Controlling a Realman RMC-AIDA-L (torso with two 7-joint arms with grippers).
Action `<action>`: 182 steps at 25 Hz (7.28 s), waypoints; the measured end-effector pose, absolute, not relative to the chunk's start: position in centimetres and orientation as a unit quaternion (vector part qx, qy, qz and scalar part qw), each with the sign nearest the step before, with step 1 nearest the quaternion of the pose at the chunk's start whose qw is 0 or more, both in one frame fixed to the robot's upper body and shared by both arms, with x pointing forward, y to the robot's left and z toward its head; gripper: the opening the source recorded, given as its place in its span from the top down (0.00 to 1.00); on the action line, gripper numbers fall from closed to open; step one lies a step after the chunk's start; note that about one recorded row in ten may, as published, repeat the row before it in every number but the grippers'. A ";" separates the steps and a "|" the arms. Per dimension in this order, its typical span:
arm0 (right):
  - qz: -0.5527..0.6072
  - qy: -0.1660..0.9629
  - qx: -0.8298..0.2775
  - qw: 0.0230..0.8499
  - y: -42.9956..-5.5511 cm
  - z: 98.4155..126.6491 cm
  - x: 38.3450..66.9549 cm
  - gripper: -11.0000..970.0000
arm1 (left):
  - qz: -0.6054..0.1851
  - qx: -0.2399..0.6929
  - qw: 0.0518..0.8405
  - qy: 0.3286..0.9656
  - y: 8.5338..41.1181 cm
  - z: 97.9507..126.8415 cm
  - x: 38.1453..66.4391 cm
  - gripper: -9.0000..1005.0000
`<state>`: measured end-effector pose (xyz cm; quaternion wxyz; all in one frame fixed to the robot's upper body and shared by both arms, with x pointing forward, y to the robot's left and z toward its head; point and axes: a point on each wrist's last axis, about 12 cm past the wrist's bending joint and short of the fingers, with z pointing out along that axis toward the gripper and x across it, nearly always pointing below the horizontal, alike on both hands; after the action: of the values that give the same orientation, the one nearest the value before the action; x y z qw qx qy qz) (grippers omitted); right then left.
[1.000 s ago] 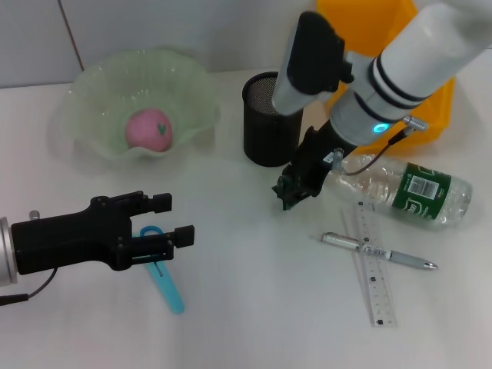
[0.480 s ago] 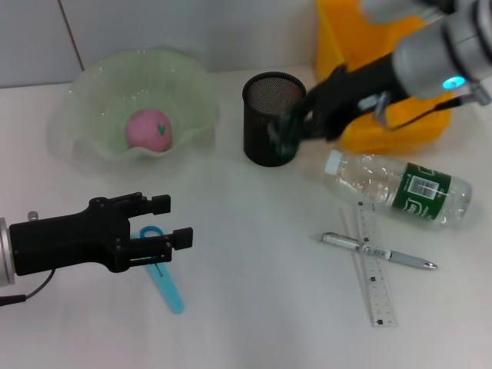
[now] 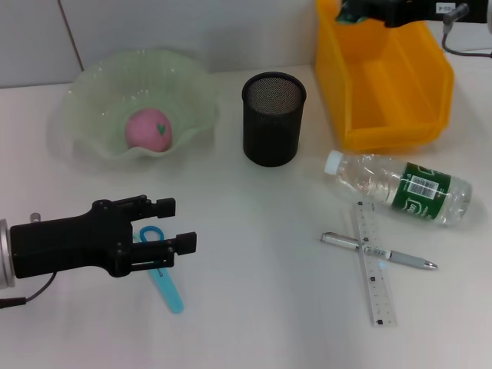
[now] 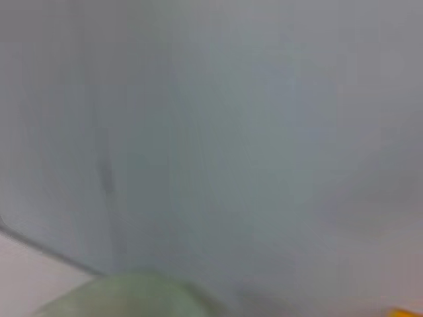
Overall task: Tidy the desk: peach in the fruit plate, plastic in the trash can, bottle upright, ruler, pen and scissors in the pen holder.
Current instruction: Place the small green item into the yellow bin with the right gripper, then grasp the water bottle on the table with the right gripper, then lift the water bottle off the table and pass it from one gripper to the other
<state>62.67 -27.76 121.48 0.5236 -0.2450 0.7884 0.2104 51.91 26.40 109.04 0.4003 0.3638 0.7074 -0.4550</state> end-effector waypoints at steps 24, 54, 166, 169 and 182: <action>0.122 0.833 -0.169 0.513 -29.7 115.5 65.0 0.54 | -0.457 0.364 0.399 0.706 26.4 109.0 51.8 0.22; 0.224 0.866 -0.339 0.291 -31.5 123.5 61.7 0.20 | -0.464 0.362 0.395 0.706 26.4 109.2 51.8 0.22; 0.033 0.857 -0.487 0.164 -26.9 114.2 61.0 0.20 | -0.452 0.339 0.398 0.723 27.9 109.5 52.1 0.22; 0.039 0.857 -0.482 0.177 -27.4 114.1 60.1 0.20 | -0.451 0.339 0.399 0.723 27.9 109.5 52.2 0.22; 0.070 0.852 -0.465 0.230 -29.8 115.5 58.2 0.20 | -0.451 0.344 0.399 0.720 27.7 109.8 52.5 0.22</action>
<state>58.24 -29.81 115.49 0.2300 -0.4648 0.8521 0.0701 52.48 27.75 109.76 0.3991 0.3443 0.7203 -0.4510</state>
